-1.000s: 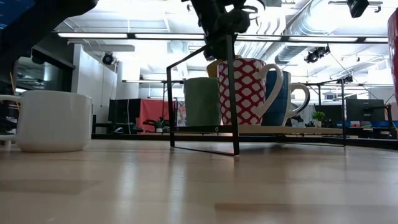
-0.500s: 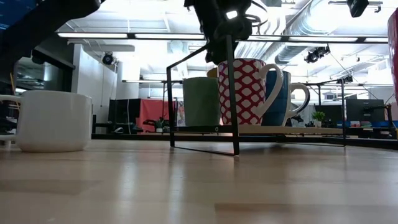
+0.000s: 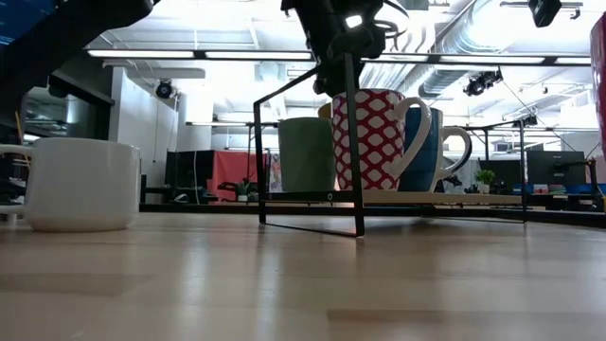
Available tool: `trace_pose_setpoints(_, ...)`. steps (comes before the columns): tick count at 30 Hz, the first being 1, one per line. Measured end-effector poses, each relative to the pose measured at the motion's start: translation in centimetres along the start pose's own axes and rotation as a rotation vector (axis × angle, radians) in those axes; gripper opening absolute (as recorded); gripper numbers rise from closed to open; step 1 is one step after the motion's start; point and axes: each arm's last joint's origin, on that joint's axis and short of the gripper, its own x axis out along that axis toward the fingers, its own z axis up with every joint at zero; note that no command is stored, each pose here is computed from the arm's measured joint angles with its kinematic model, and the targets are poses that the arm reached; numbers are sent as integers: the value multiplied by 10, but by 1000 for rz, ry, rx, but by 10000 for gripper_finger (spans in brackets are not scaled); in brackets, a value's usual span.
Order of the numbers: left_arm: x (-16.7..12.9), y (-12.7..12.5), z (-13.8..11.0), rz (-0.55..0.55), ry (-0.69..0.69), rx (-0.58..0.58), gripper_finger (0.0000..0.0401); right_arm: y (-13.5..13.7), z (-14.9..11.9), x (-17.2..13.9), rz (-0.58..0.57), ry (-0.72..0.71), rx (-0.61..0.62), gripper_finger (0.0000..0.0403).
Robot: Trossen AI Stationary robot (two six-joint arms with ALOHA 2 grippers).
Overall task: Place coffee mugs
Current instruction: Put the yellow mug on the shelf
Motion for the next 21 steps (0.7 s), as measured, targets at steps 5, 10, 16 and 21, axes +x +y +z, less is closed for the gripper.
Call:
trace_pose_setpoints(5,0,0,0,-1,0,25,8,0,0,0,-1,4,-2,124)
trace_pose_setpoints(10,0,0,0,-1,3,12,8,0,0,0,-1,4,-2,124)
trace_pose_setpoints(16,0,-5,-3,-23,33,35,8,0,0,0,-1,5,-5,124)
trace_pose_setpoints(21,2,-6,-2,-24,30,29,8,0,0,0,0,5,-9,124)
